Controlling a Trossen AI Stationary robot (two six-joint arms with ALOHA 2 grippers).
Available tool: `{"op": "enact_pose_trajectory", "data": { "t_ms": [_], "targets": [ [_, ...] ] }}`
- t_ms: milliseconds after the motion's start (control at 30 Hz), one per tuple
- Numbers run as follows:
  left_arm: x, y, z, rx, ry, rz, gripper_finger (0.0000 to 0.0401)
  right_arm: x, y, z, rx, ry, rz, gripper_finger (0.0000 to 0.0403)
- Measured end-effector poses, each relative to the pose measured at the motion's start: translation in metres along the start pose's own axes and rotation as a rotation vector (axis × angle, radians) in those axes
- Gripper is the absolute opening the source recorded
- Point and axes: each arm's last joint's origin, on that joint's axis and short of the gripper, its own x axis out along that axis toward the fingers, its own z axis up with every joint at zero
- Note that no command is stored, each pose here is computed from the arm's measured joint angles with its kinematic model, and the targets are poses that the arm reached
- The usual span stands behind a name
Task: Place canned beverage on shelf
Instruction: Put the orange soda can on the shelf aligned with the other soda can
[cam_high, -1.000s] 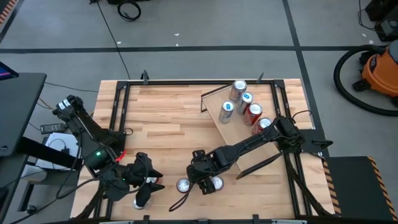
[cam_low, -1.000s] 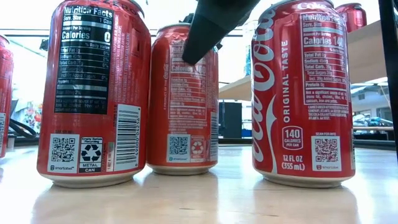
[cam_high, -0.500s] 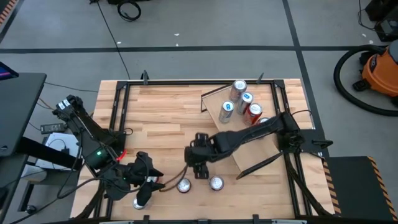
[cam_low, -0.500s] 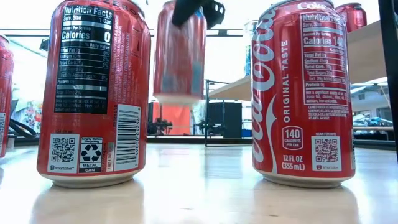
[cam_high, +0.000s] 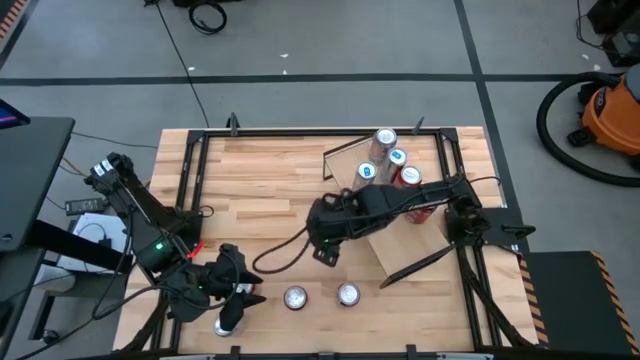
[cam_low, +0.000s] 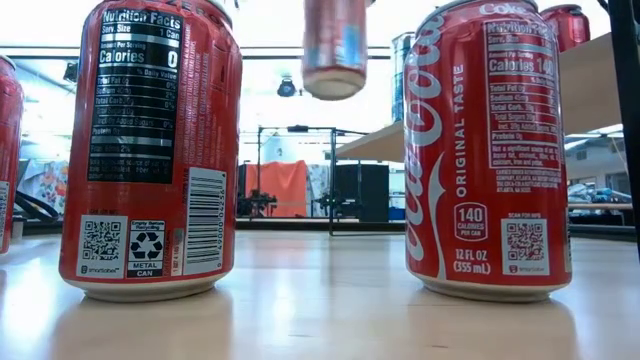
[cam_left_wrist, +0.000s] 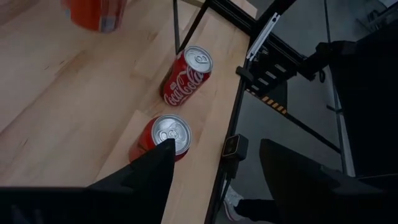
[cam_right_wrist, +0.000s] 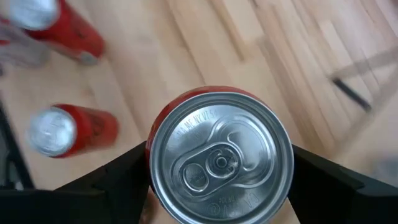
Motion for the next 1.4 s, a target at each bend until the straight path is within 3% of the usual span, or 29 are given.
{"op": "enact_pose_trajectory", "data": {
  "t_ms": [233, 600, 800, 1100, 1400],
  "targets": [
    [0.0, 0.0, 0.0, 0.009, 0.0, 0.001, 0.0244, -0.021, -0.009, -0.012, 0.188, 0.008, -0.068, 0.0322],
    [0.0, 0.0, 0.0, 0.008, 0.0, 0.001, 0.0244, -0.063, -0.026, -0.022, 0.36, -0.095, -0.051, 0.0322],
    [0.0, 0.0, 0.0, 0.013, 0.0, 0.001, 0.0244, -0.069, -0.04, -0.036, 0.419, -0.086, -0.079, 0.0322],
    [0.001, 0.0, 0.001, 0.026, -0.002, 0.003, 0.0244, -0.074, -0.069, -0.08, 0.512, -0.093, -0.17, 0.0323],
    [0.007, 0.006, 0.011, 0.013, -0.027, 0.036, 0.0244, -0.067, -0.084, -0.103, 0.565, -0.07, -0.18, 0.0323]
  ]
}}
